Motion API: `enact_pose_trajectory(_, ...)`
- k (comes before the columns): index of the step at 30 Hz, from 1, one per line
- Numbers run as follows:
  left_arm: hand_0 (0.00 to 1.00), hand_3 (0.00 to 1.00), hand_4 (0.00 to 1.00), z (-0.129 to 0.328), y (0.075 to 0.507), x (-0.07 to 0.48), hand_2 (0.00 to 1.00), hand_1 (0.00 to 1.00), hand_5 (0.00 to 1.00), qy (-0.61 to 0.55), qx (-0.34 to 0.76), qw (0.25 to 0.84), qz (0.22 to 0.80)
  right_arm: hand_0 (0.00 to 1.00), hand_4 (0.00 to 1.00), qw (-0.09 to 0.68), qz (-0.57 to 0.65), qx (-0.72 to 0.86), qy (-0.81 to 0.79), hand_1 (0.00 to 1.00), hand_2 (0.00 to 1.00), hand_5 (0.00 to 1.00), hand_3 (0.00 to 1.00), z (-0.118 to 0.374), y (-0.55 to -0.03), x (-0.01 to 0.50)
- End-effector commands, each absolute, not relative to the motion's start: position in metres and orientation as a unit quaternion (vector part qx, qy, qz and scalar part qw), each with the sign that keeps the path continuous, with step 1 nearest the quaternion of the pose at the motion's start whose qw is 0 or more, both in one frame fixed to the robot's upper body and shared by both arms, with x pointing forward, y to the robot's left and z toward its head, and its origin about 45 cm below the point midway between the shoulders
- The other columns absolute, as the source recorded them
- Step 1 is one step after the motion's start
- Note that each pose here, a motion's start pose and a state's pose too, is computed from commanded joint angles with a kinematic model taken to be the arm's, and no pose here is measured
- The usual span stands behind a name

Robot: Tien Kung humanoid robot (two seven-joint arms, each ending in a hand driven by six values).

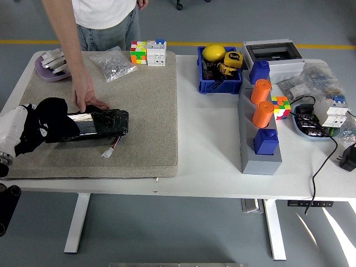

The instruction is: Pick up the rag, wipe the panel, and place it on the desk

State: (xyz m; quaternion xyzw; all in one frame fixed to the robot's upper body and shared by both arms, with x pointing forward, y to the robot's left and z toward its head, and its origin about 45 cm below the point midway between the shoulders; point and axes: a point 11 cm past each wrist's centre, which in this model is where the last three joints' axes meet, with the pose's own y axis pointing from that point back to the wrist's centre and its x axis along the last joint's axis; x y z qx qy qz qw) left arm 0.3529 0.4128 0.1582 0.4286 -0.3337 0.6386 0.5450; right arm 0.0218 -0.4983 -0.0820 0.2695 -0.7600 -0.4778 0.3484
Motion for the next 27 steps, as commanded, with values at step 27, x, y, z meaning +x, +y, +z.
enact_pose_trajectory(27,0.266,0.363,0.002,0.146,0.324,0.369,0.627,0.13,0.002,-0.371,0.396,0.619,0.568,0.75,0.998,0.353,-0.475,0.271,-0.759,0.665,0.689,0.489,0.581,-0.08,-0.502,0.022)
